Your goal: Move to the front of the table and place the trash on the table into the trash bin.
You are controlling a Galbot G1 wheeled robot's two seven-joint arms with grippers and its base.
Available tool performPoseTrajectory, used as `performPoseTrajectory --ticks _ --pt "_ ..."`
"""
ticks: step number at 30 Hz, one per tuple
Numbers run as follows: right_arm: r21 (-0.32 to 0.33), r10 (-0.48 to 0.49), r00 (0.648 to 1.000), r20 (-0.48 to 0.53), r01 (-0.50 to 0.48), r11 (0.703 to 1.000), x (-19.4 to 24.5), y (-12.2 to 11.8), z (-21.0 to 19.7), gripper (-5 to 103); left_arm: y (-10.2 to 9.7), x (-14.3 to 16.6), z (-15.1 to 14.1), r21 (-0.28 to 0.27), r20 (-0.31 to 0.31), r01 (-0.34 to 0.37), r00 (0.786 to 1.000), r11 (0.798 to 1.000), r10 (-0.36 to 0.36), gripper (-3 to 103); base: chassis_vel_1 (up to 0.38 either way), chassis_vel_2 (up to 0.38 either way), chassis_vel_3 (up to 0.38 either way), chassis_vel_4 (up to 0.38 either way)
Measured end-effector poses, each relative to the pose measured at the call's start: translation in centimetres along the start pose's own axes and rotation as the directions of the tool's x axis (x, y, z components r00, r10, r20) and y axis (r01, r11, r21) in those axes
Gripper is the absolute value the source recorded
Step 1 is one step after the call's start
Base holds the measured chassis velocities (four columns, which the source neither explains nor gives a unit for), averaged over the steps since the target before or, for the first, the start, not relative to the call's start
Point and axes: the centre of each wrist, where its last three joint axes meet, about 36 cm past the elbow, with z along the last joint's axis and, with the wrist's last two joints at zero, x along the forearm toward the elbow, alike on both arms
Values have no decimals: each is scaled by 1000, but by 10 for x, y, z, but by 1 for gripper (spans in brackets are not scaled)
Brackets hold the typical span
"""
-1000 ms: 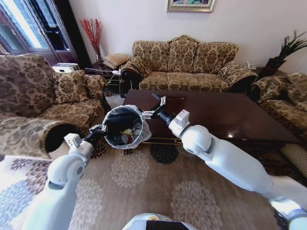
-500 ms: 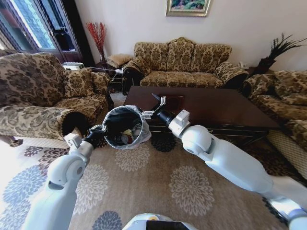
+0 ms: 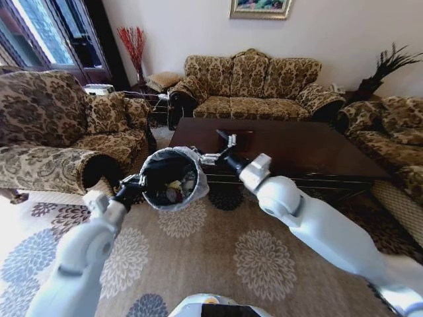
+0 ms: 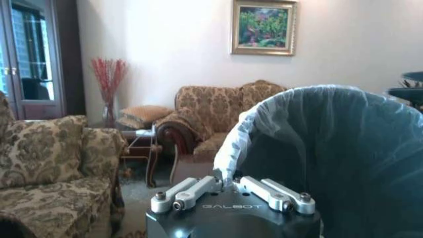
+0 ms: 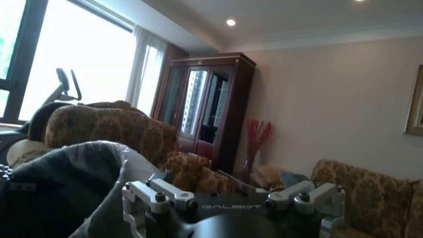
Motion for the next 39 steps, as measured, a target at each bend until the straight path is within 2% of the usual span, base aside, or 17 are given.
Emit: performPoseTrajectory --ticks 10,20,29,33,36,38,39 --pt "-7 75 997 -19 -75 997 54 -13 -2 100 5 -6 7 5 -21 26 999 1000 -25 0 0 0 0 0" --pt "36 115 992 -51 -113 993 102 -17 -14 100 18 -12 25 2 -77 67 995 998 -66 0 0 0 0 0" --pt "39 119 992 -52 -117 992 106 -17 -15 100 24 -13 35 11 -80 90 993 996 -89 0 0 0 0 0" --pt "17 193 980 -51 -193 981 114 -18 10 100 25 -14 42 29 -81 94 993 995 -91 0 0 0 0 0" --pt "3 294 953 -72 -294 956 128 -18 45 100 25 -15 51 42 -84 92 993 995 -88 0 0 0 0 0" --pt "4 352 931 -93 -353 936 140 -15 66 100 25 -16 59 30 -91 102 991 994 -99 0 0 0 0 0" --pt "4 352 931 -93 -353 936 140 -15 66 100 25 -16 59 30 -91 102 991 994 -99 0 0 0 0 0"
